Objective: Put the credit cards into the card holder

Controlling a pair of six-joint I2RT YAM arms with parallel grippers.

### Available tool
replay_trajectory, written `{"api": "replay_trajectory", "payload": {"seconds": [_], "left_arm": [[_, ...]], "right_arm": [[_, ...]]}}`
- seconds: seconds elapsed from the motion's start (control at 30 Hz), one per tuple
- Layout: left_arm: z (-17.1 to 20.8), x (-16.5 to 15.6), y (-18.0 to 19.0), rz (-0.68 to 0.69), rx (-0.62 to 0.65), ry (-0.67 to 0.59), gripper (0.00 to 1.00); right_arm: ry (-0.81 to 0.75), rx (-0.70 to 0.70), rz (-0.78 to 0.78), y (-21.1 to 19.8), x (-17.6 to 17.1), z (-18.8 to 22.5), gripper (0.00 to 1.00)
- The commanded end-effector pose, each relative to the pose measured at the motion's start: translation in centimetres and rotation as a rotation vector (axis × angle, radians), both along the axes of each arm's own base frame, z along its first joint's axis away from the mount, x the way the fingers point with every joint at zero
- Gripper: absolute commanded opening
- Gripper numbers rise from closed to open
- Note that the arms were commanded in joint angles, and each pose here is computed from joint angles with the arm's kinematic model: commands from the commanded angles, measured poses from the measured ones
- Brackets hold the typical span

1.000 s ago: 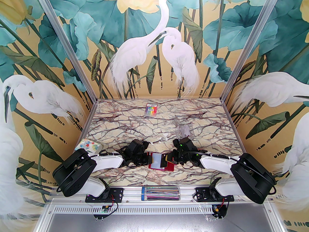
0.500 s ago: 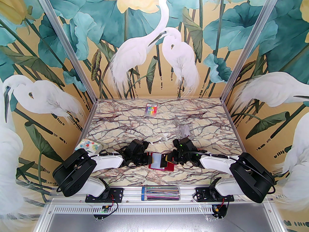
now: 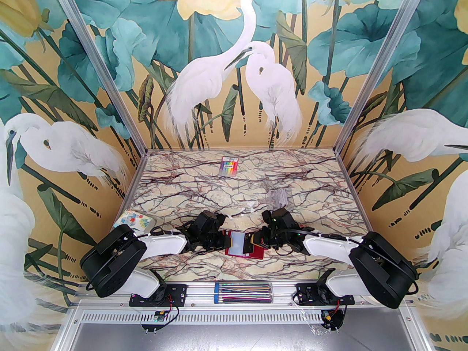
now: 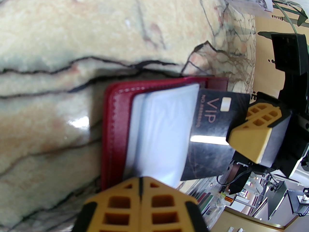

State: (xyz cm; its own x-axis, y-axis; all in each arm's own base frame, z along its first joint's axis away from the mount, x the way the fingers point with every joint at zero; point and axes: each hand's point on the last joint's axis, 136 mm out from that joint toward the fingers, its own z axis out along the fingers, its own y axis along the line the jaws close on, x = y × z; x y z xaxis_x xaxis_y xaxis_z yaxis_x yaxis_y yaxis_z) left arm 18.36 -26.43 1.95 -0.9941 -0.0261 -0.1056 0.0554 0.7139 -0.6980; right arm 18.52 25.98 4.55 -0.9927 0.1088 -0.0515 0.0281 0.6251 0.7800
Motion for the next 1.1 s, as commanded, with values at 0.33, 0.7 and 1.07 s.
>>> {"api": "replay_trajectory", "payload": {"seconds": [0.33, 0.7, 1.07], "left_arm": [[-2.09, -0.86, 1.26, 0.004, 0.09, 0.041, 0.0], [-2.04, -0.81, 1.28, 0.007, 0.091, 0.04, 0.0], [-1.91, -0.77, 1.26, 0.007, 0.092, 0.039, 0.0]], "right_arm": [[0.012, -0.025, 0.011, -0.34, -0.65, -1.31, 0.0], [0.015, -0.025, 0.013, -0.33, -0.67, -1.44, 0.0], [0.023, -0.021, 0.014, -0.27, -0.76, -1.48, 0.0]]}}
